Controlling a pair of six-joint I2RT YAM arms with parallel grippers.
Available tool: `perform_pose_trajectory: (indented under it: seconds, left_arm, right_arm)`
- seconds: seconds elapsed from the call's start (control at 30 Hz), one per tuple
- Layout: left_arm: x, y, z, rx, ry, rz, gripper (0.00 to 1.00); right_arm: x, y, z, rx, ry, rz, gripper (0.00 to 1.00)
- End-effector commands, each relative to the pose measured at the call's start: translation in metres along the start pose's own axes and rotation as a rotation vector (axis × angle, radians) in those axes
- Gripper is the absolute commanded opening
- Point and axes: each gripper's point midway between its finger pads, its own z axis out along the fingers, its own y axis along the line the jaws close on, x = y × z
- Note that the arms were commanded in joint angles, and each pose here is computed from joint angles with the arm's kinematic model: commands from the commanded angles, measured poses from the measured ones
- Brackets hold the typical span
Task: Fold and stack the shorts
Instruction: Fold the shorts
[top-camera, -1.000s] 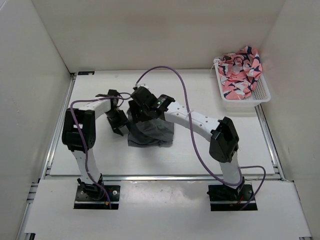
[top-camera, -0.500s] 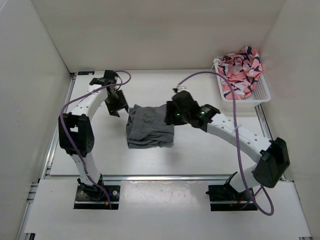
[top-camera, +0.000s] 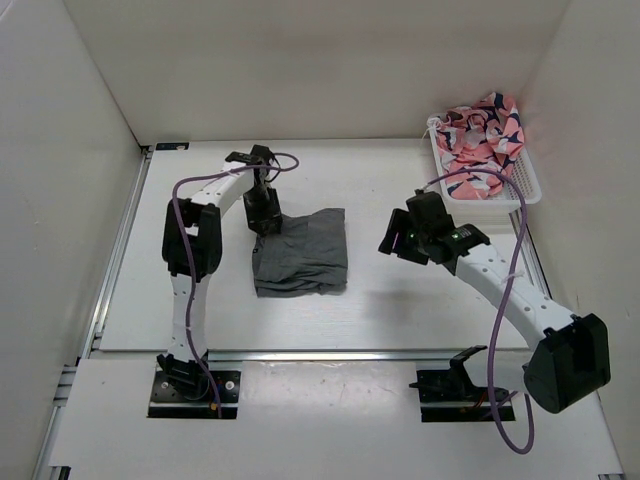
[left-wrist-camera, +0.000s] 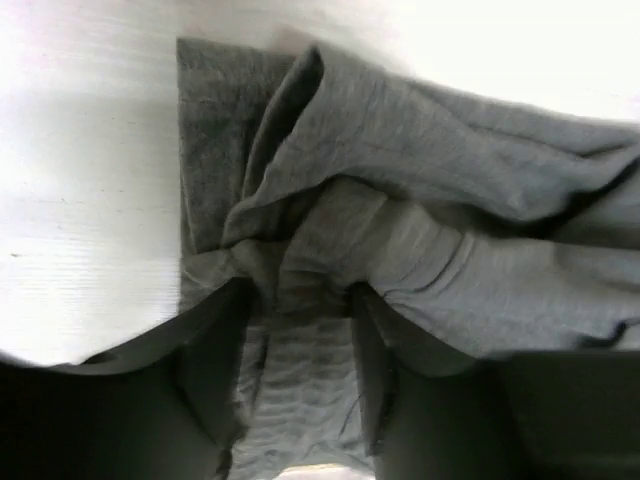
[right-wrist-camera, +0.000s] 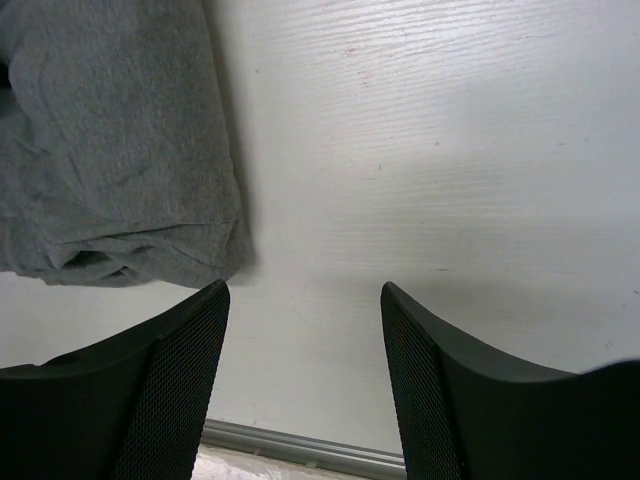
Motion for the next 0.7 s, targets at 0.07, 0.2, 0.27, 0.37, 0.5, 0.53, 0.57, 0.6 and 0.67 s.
perform_pose_trajectory:
  seconds: [0.07, 0.2, 0.27, 0.37, 0.5, 0.53, 0.57, 0.6, 0.67]
  left_arm:
    - [-0.003, -0.01, -0.043, 0.059, -0.054, 0.053, 0.1]
    - [-0.005, -0.007, -0.077, 0.081, -0.119, 0.038, 0.1]
    - [-0.003, 0.0, -0.084, 0.075, -0.132, 0.019, 0.1]
    - [-0.001, 0.022, -0.095, 0.061, -0.146, -0.036, 0.1]
    - [-0.006, 0.054, -0.083, 0.038, -0.116, -0.078, 0.83]
    - [-0.006, 0.055, -0.083, 0.038, -0.116, -0.078, 0.84]
    - [-0.003, 0.056, -0.078, 0.029, -0.095, -0.08, 0.92]
    - [-0.005, 0.059, -0.08, 0.027, -0.098, -0.079, 0.93]
    - [-0.008, 0.065, -0.088, -0.005, -0.127, -0.093, 0.94]
  right_arm:
    - [-0.009, 0.006, -0.006, -0.044, -0.024, 0.019, 0.67]
    - [-0.007, 0.005, -0.003, -0.039, -0.017, 0.01, 0.67]
    - [-0.006, 0.003, -0.001, -0.033, -0.01, 0.0, 0.67]
    - [-0.007, 0.006, -0.001, -0.046, -0.012, -0.01, 0.69]
    - [-0.019, 0.023, -0.002, -0.119, -0.041, -0.03, 0.84]
    - [-0.02, 0.028, -0.001, -0.126, -0.038, -0.038, 0.84]
    - [-0.023, 0.034, -0.001, -0.144, -0.031, -0.056, 0.84]
    - [-0.023, 0.042, 0.0, -0.164, -0.022, -0.08, 0.84]
    - [-0.028, 0.066, 0.004, -0.204, 0.003, -0.144, 0.75]
